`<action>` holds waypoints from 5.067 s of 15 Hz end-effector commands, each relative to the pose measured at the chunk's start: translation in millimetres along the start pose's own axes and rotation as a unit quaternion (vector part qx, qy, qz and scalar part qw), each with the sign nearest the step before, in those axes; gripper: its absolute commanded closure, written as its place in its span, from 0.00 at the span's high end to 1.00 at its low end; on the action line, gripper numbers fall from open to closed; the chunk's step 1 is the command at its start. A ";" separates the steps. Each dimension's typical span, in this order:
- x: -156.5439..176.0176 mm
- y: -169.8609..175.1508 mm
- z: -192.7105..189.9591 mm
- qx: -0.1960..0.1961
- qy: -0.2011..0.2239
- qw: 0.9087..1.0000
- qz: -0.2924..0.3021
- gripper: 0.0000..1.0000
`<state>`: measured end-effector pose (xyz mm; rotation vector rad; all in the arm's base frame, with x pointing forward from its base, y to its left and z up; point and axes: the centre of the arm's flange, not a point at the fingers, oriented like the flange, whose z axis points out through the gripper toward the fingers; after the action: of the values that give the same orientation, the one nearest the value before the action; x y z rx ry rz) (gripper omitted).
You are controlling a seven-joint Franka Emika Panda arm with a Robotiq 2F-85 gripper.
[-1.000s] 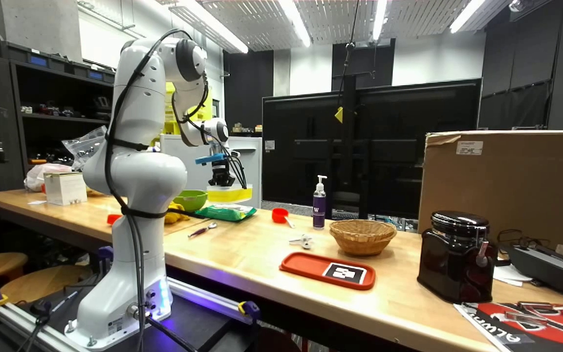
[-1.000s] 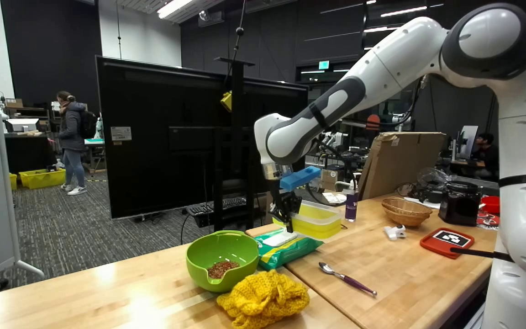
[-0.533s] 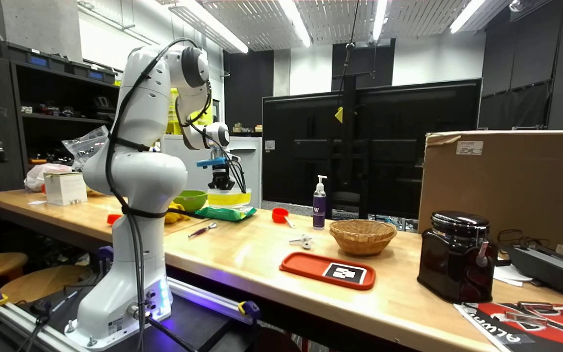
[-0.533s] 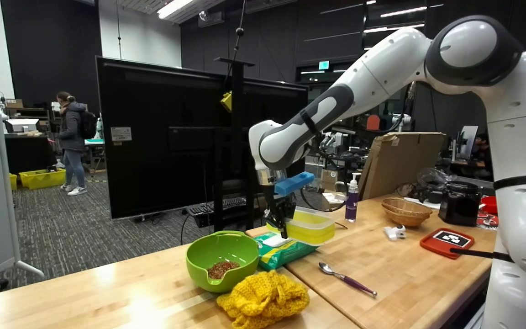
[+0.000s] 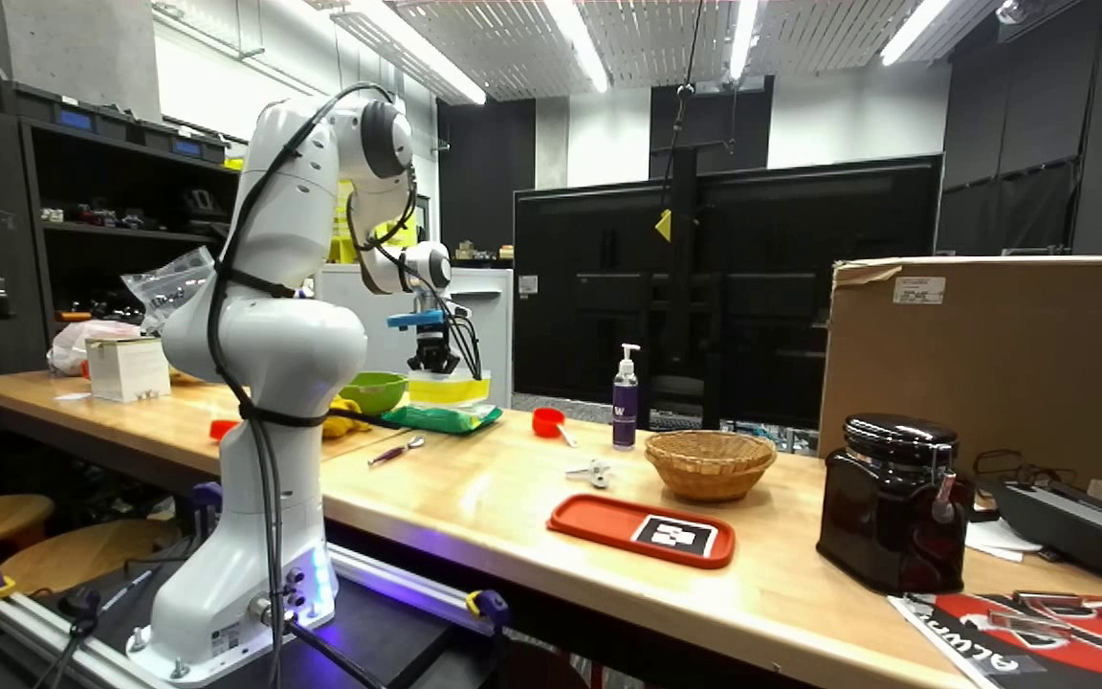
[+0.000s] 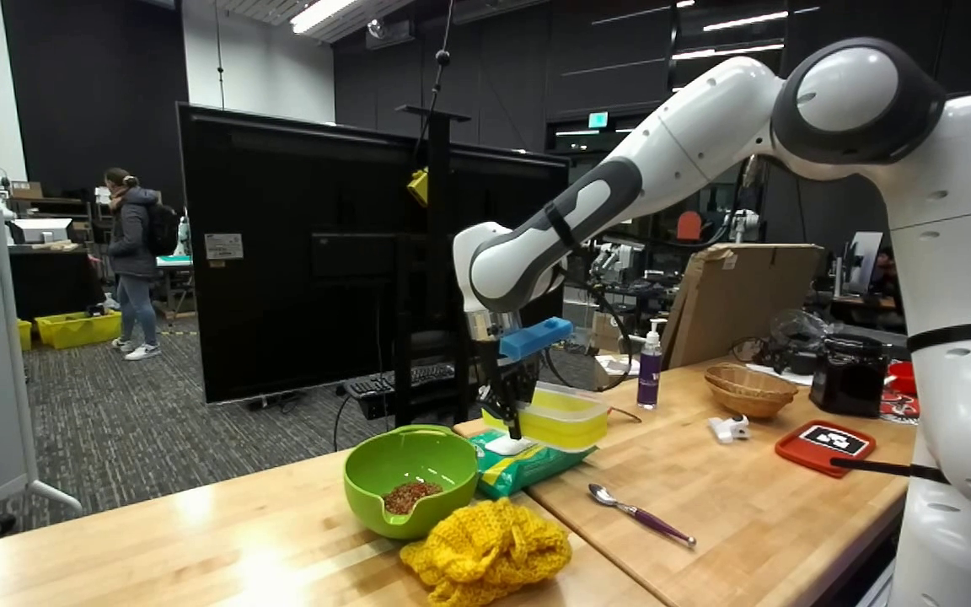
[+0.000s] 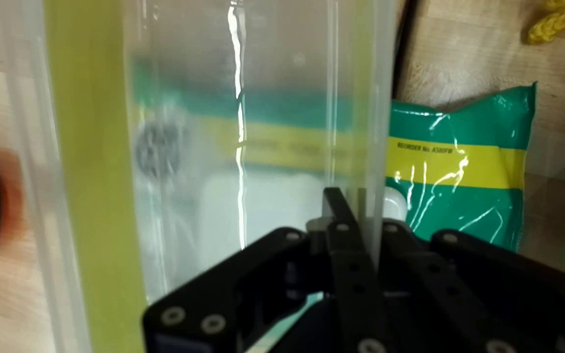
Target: Put the yellow bowl on the green packet
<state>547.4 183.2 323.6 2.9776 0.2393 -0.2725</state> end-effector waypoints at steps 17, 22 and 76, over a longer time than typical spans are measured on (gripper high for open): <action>19.1 8.1 8.5 0.036 0.005 0.999 0.013 0.66; 19.8 8.8 5.2 0.034 0.006 0.999 0.015 0.98; -261.5 29.0 -31.6 0.047 0.077 0.973 0.214 1.00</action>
<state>346.9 119.1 412.4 3.0267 -0.3815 -0.0870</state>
